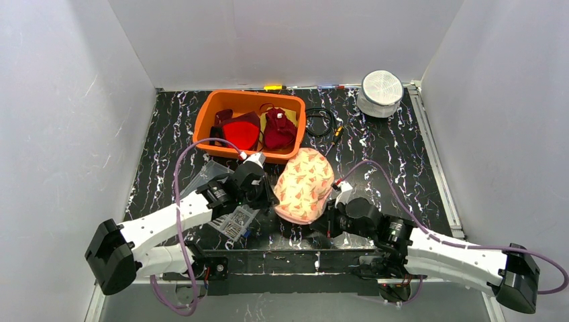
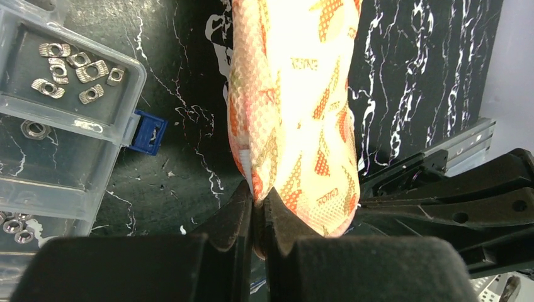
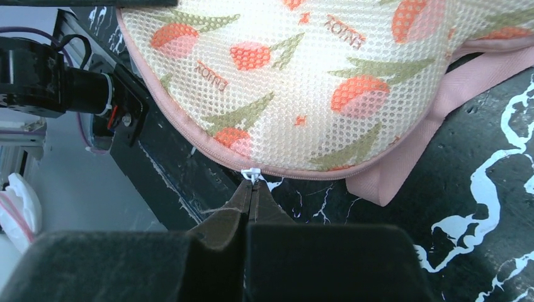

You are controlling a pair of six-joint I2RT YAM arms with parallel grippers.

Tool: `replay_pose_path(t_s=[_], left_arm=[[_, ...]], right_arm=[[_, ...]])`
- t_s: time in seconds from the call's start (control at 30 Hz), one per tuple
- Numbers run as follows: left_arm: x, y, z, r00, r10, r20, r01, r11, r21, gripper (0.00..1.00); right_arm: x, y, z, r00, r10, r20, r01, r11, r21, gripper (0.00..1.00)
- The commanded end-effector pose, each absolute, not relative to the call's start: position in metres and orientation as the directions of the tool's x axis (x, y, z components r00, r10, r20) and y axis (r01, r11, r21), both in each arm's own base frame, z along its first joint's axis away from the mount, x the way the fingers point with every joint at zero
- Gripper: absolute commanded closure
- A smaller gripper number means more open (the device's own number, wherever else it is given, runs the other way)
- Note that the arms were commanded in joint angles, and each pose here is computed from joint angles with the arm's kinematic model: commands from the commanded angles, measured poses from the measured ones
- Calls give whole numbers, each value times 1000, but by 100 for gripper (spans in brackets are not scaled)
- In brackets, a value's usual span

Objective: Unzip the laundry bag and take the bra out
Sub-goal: Unzip the laundry bag at the center of the board.

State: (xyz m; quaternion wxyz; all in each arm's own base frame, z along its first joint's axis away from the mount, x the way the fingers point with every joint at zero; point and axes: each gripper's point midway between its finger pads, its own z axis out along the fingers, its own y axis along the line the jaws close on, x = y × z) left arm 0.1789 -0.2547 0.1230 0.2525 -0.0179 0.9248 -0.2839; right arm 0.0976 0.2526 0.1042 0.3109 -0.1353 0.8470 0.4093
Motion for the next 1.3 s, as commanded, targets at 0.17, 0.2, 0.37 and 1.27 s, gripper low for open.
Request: replay_pose_path(t_s=[0.17, 0.2, 0.37, 1.27], left_arm=[[163, -260, 131, -903, -139, -406, 141, 797, -587, 41], [159, -258, 131, -907, -153, -392, 123, 794, -595, 32], [139, -238, 131, -911, -256, -324, 14, 765, -643, 13], [128, -278, 67, -817, -560, -134, -342, 660, -669, 20]], right_arm=[[103, 270, 113, -749, 91, -656, -499, 574, 649, 99], [104, 271, 113, -748, 98, -657, -498, 571, 653, 99], [103, 279, 120, -748, 97, -656, -509, 551, 662, 99], [83, 315, 133, -725, 44, -688, -600, 449, 662, 99]])
